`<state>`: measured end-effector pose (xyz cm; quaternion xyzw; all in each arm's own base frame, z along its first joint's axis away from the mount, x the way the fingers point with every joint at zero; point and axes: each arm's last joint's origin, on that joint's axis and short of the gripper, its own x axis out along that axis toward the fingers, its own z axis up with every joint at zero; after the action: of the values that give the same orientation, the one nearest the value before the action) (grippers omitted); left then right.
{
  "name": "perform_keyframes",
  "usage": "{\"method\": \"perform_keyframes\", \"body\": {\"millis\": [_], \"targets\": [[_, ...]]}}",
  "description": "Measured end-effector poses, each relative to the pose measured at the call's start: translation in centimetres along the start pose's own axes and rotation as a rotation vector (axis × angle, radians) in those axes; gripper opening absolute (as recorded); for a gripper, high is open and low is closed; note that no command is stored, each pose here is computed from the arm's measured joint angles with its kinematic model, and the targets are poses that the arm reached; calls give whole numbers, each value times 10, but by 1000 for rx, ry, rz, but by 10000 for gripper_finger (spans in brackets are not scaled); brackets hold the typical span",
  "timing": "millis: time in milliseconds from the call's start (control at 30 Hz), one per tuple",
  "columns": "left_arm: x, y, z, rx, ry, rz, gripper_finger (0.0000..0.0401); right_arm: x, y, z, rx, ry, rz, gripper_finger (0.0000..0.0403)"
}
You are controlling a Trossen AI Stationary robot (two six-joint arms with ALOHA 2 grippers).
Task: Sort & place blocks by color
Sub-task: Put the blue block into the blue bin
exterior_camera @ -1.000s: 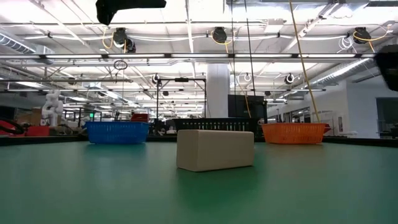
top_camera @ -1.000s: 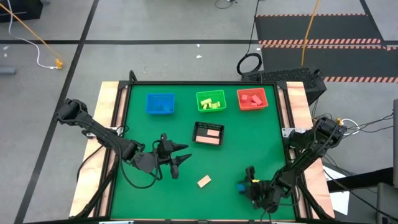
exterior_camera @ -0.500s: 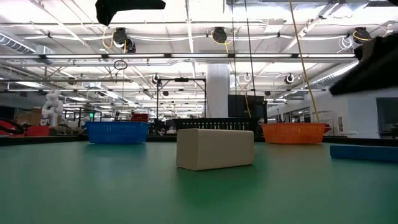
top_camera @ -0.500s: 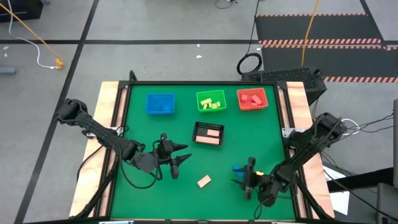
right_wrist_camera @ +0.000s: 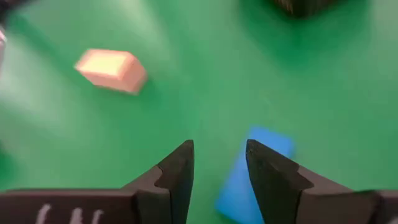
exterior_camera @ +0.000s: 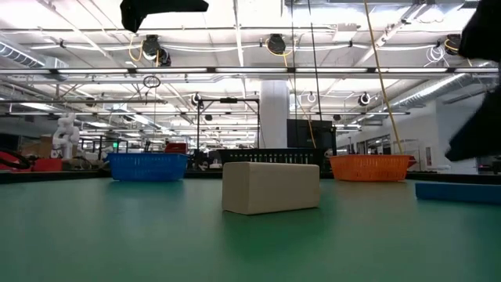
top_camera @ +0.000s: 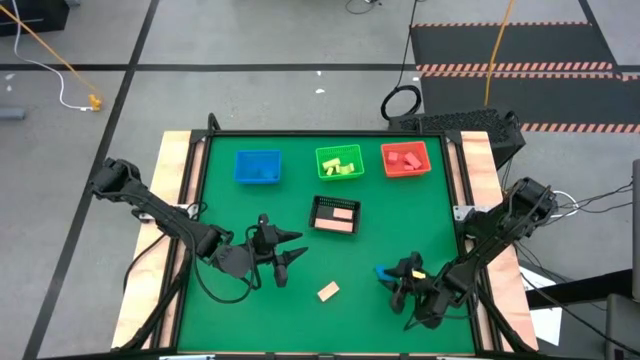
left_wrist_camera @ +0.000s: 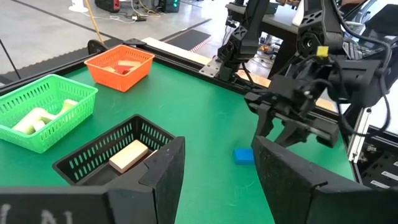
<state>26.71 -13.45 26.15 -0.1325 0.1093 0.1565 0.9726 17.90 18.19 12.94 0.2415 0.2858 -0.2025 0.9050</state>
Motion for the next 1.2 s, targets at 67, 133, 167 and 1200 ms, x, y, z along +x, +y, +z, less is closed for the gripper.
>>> {"method": "perform_keyframes", "body": {"millis": [67,133,167,1200], "targets": [[0,0,0,-1,0,0,191,0,-4,-2,11,37,-30,135],[0,0,0,-1,0,1,191,0,-7,-2,16,40,-48,134],[1,1,0,-2,-1,2,191,0,-7,-2,15,39,-51,134],[7,7,3,-5,-6,32,191,14,-11,44,107,401,43,209]]}}
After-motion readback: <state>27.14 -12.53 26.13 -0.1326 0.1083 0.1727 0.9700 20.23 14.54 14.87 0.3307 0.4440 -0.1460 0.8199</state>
